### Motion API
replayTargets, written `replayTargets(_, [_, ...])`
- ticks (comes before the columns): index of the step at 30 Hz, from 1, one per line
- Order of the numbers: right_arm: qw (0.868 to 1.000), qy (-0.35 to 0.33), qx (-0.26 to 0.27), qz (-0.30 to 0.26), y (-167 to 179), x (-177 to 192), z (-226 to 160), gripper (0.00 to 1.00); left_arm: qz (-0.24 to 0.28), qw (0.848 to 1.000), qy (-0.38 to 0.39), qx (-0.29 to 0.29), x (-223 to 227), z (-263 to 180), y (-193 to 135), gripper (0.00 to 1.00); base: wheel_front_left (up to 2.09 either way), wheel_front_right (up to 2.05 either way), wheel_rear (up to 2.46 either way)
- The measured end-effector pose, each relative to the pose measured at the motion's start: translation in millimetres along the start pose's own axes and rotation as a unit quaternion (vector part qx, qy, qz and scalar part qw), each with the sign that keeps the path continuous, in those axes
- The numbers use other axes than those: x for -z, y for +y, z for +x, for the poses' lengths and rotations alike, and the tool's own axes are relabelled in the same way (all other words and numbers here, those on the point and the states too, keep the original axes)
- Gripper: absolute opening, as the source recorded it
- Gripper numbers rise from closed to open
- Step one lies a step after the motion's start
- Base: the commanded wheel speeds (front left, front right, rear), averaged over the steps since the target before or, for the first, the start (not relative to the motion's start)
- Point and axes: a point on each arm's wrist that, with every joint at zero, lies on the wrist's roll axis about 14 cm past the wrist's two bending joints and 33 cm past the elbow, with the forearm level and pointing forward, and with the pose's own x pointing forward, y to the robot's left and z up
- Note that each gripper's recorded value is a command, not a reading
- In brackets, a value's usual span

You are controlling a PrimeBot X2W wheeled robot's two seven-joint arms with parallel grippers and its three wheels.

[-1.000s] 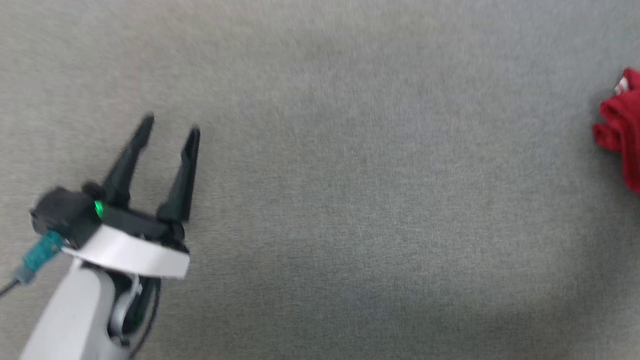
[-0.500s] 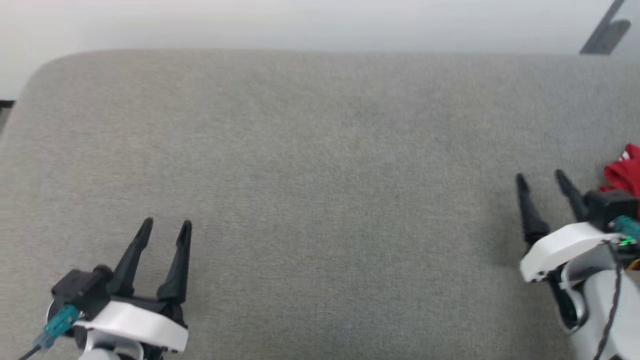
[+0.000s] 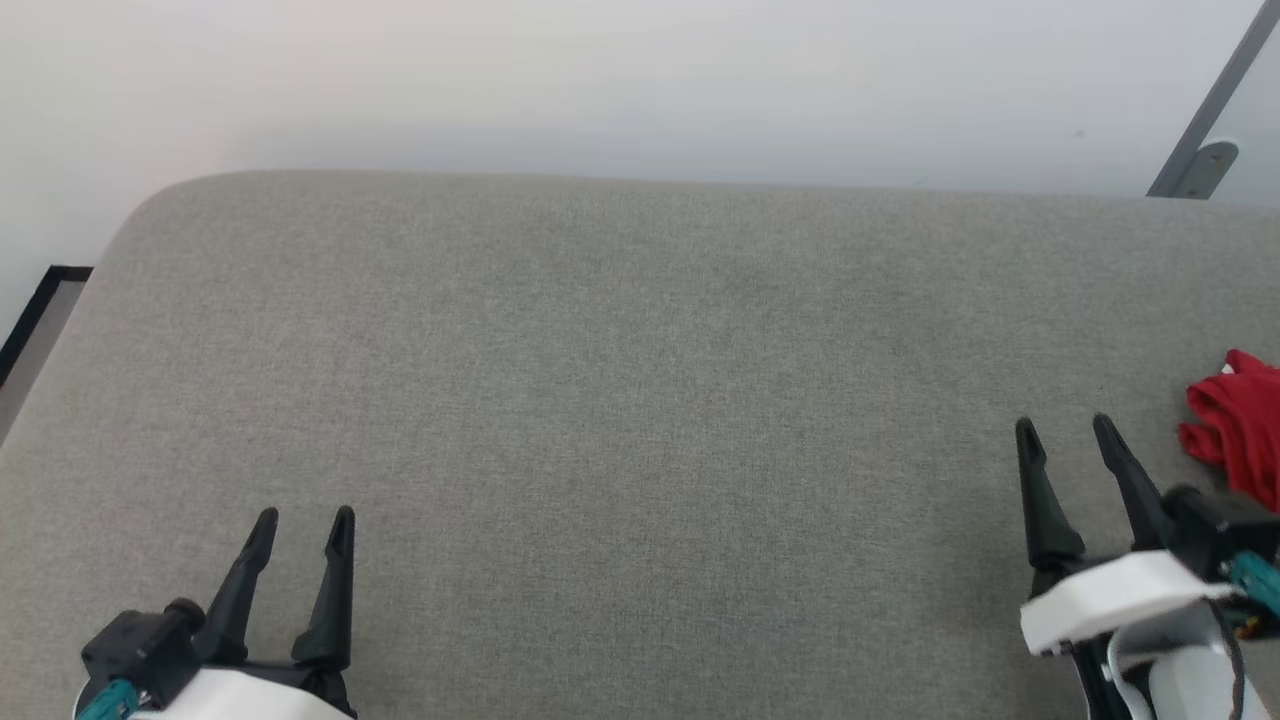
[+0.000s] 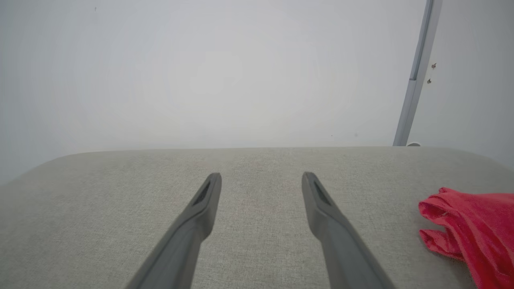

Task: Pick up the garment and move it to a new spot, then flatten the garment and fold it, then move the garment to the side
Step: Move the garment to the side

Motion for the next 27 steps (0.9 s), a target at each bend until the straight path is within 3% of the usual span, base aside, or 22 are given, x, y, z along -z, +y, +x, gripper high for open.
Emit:
replayTargets(13, [0.999, -0.011, 0.036, 0.005, -9, -13, -52, 1.0, -0.008, 1.0, -0.023, -0.009, -11, -27, -3, 1.0, 0.0, 0.0, 0.0])
replayTargets(27, [0.999, -0.012, 0.043, 0.008, -8, -22, -63, 1.0, -0.002, 0.999, -0.033, -0.02, -18, -40, 1, 1.0, 0.0, 0.0, 0.0])
